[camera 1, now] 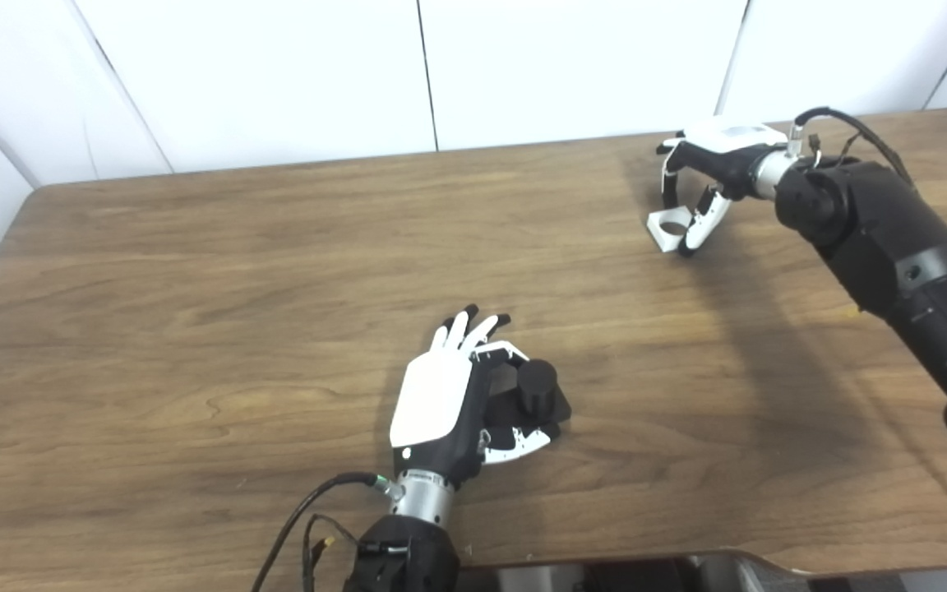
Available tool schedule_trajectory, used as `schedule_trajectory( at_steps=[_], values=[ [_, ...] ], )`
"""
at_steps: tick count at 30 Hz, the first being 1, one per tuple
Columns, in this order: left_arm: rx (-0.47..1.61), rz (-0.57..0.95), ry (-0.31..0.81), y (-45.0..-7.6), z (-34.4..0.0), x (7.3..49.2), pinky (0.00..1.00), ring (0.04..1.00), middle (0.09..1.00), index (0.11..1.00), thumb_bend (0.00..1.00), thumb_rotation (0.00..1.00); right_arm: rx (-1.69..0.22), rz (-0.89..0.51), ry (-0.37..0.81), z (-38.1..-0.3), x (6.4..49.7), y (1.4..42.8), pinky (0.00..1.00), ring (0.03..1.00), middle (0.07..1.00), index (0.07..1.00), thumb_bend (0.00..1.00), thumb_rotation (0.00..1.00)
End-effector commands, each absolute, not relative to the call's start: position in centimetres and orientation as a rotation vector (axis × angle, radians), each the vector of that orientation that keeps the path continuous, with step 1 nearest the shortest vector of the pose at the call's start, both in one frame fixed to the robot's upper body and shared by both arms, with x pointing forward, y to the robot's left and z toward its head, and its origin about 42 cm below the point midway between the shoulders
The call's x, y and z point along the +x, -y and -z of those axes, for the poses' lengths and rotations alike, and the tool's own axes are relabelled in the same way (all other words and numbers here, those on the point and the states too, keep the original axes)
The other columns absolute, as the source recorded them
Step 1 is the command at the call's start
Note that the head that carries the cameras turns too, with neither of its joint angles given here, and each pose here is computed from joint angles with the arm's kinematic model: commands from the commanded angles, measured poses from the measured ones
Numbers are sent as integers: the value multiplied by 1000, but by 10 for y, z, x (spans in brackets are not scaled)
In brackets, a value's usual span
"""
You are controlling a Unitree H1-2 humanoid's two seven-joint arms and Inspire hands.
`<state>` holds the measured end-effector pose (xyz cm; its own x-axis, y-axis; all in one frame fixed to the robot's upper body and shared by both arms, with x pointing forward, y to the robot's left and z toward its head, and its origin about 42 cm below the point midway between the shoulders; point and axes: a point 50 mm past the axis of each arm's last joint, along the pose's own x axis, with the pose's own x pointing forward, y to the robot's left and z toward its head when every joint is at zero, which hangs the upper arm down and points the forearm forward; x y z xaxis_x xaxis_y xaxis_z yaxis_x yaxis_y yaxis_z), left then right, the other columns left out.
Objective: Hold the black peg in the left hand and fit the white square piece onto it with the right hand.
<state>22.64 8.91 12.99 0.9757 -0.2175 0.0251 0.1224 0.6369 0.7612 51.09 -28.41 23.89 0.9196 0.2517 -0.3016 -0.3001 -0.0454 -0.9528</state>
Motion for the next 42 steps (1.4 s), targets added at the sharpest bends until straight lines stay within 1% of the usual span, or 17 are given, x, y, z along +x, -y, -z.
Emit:
schedule_trajectory(
  at_steps=[1, 9, 19, 28, 38, 42],
  values=[
    [881, 234, 22, -84, -110, 220, 1000, 1000, 910, 488, 514, 76, -1566, -421, 21, -253, 517, 274, 1000, 1000, 939, 489, 525, 146],
    [883, 234, 16, -86, -110, 220, 1000, 1000, 910, 488, 515, 76, -1572, -417, 61, -259, 512, 270, 1000, 1000, 940, 489, 525, 148],
    [888, 239, 13, -88, -111, 220, 1000, 1000, 911, 488, 515, 76, -1563, -434, 135, -284, 488, 254, 1000, 1000, 937, 489, 526, 148],
    [889, 247, 17, -89, -108, 218, 1000, 1000, 908, 488, 515, 75, -1598, -511, 132, -310, 456, 228, 1000, 1000, 931, 489, 526, 146],
    [886, 247, 19, -90, -107, 216, 1000, 1000, 907, 488, 515, 75, -1553, -595, 244, -330, 412, 197, 1000, 1000, 914, 490, 525, 145],
    [884, 253, 6, -89, -109, 216, 1000, 1000, 912, 489, 515, 76, -1521, -653, 284, -338, 394, 187, 1000, 1000, 914, 489, 525, 147]
  ],
)
